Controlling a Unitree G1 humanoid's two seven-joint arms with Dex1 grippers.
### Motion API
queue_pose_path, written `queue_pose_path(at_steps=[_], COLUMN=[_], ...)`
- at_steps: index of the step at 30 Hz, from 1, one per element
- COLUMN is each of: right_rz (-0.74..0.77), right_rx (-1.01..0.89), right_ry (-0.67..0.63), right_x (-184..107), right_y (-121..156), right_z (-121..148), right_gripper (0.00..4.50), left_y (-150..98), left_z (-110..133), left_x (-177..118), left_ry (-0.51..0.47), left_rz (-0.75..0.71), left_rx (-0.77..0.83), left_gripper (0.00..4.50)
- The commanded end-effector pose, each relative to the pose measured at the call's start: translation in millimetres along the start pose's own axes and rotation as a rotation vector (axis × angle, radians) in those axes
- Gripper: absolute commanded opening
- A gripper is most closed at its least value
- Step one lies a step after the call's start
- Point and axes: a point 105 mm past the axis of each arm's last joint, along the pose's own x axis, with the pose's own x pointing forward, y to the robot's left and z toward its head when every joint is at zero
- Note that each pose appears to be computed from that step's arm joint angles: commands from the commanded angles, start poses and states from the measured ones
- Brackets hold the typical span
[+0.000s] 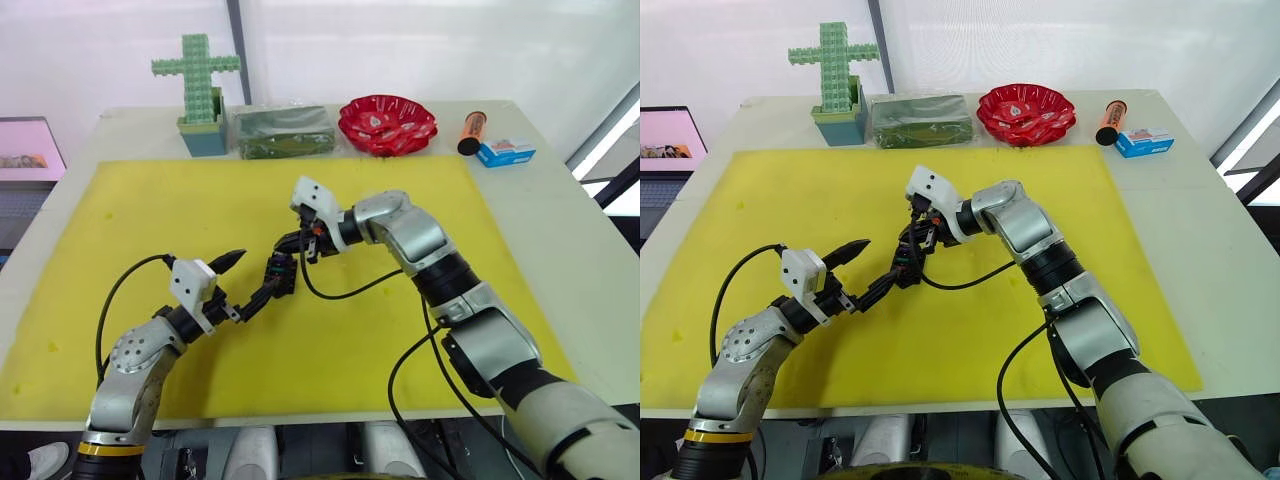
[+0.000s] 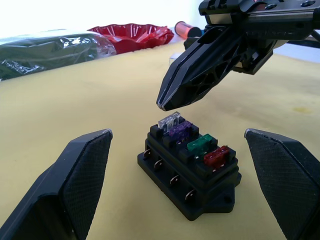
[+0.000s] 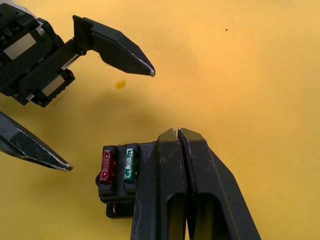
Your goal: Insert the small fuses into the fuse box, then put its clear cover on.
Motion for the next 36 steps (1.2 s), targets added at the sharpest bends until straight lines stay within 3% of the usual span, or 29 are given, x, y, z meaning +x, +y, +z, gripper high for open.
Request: queue_pose_path(at_steps=[1,9,13,21,29,36], right_rz=[-0.004,-0.005,0.002,0.02,0.0,-0.01], right_rx=[-0.021,0.016,0.15,0.259,0.27,0.257], right_ry=[-0.008,0.032,-0.005,0.041,0.093,0.079], right_x=[-1,3,5,13,19,18], right_y=[0,-1,-3,-1,-1,-3], right_z=[2,-14,-17,-43,-62,-60], right_gripper=[0.03,0.03,0.03,0.03,0.03,0.03], left_y=[1,0,0,0,-1,0], left_z=[12,12,12,12,13,12], left_x=[0,0,0,0,-1,-1], left_ry=[-0.032,-0.031,-0.031,-0.031,-0.03,-0.028], left_rz=[-0.006,-0.006,0.0,0.003,0.005,0.005], left_rx=[0.026,0.025,0.022,0.021,0.022,0.02], left_gripper=[4.5,4.5,4.5,4.5,4.5,4.5])
